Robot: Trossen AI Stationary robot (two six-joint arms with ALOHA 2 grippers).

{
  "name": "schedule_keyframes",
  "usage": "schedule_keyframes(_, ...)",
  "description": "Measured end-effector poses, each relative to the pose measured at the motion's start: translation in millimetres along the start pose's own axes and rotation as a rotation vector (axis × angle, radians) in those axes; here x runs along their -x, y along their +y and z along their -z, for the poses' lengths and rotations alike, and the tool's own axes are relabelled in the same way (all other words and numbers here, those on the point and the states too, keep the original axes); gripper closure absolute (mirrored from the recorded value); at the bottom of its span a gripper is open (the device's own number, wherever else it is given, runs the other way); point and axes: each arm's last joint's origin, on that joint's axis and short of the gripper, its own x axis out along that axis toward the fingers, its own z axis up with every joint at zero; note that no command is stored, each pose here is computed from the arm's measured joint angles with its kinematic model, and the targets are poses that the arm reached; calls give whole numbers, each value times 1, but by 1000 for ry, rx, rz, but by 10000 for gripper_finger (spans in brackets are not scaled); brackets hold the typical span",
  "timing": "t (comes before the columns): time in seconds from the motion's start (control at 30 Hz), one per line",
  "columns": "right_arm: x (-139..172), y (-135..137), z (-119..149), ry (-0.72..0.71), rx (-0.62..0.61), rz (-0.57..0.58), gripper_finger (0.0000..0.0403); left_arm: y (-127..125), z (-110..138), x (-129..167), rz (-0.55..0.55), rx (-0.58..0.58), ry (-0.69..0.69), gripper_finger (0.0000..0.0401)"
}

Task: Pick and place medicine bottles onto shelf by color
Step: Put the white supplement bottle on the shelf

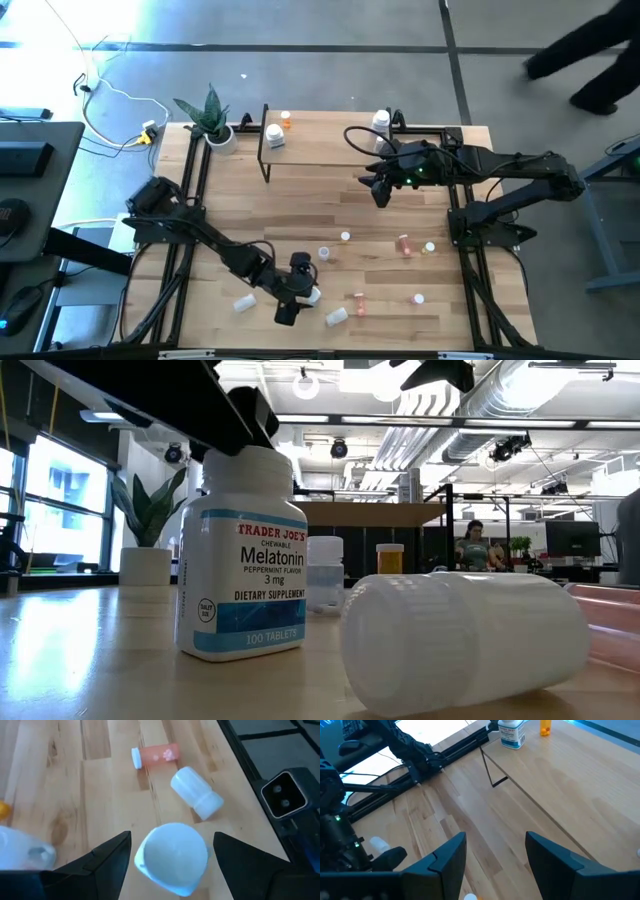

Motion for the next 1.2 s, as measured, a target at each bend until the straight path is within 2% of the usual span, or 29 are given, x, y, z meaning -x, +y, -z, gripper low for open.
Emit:
schedule_keyframes(0.27, 0, 0, 1, 5, 2, 3, 208, -1, 6, -10, 3, 49, 22, 138)
schedule_keyframes(0.63, 0, 0, 1, 6, 2, 4, 208, -1, 4, -10, 14, 57, 5, 231)
schedule_keyframes(0.93, 0, -1, 1, 11, 9, 6, 208, 4, -15, -7, 34, 75, -29, 216)
schedule_keyframes(1.2, 0, -1, 1, 9, 10, 6, 208, 31, -36, 18, -12, 85, -79, 227)
